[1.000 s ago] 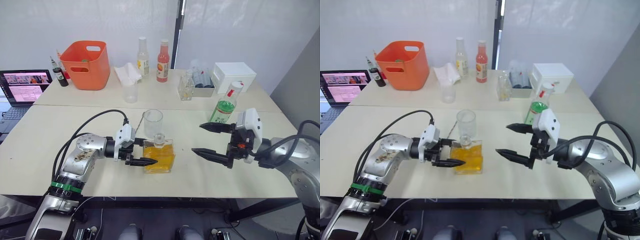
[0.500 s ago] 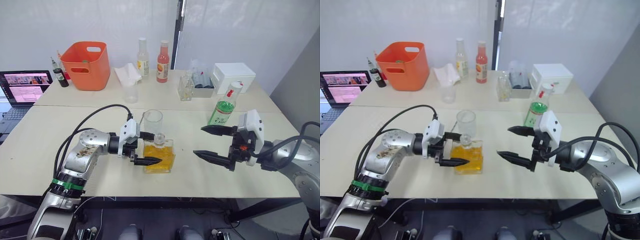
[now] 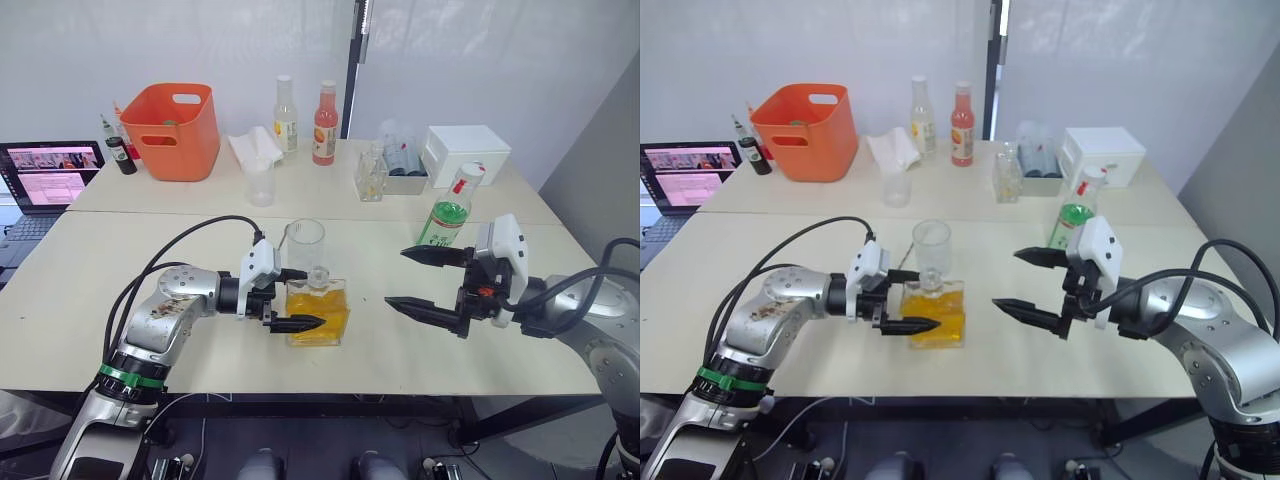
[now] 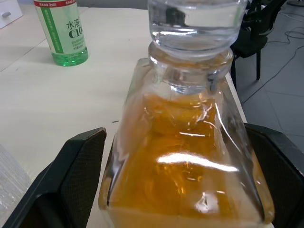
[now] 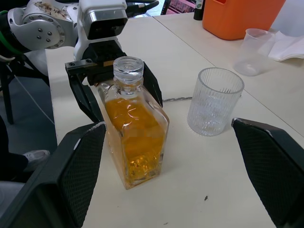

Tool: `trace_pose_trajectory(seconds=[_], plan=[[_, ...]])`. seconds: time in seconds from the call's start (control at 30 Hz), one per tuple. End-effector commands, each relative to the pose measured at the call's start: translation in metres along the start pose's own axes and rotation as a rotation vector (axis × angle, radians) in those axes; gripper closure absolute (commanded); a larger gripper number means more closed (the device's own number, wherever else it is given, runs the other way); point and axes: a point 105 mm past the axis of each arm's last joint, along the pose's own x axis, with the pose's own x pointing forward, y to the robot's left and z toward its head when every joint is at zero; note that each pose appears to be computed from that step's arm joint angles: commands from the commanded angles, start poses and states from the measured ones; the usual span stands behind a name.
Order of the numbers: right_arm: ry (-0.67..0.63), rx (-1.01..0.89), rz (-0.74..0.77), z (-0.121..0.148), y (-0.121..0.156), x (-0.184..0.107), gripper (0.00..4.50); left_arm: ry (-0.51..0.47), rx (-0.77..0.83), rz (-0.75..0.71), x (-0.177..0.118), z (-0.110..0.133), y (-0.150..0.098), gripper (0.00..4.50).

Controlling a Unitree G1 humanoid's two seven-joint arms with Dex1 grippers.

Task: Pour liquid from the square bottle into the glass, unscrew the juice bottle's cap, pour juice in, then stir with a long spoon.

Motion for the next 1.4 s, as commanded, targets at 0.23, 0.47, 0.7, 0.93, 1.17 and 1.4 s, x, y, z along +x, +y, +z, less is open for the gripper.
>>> trace_pose_trajectory(seconds=[0.23, 0.47, 0.7, 0.93, 1.17, 1.4], plan=[[-0.012, -0.02, -0.01, 0.006, 0.001, 0.0, 0.0, -0.057, 0.024, 0.006, 0.005, 0.0, 0.0, 0.28], [-0.002, -0.023, -0.003, 0.005, 0.002, 0.004, 0.0, -0.073, 0.02, -0.017, 0.007, -0.005, -0.005, 1.68], [-0.017, -0.053, 0.1, 0.018, 0.014, 0.04, 0.0, -0.066, 0.052, -0.014, 0.006, -0.01, -0.002, 1.68], [-0.001, -0.047, 0.175, 0.023, 0.024, 0.077, 0.0, -0.065, 0.065, -0.021, 0.007, -0.012, -0.002, 1.68], [-0.015, -0.04, 0.211, 0.028, 0.028, 0.09, 0.0, -0.064, 0.072, -0.027, 0.008, -0.013, -0.004, 1.68], [-0.027, -0.016, 0.218, 0.028, 0.025, 0.095, 0.55, -0.065, 0.075, -0.02, 0.008, -0.013, -0.004, 1.68]])
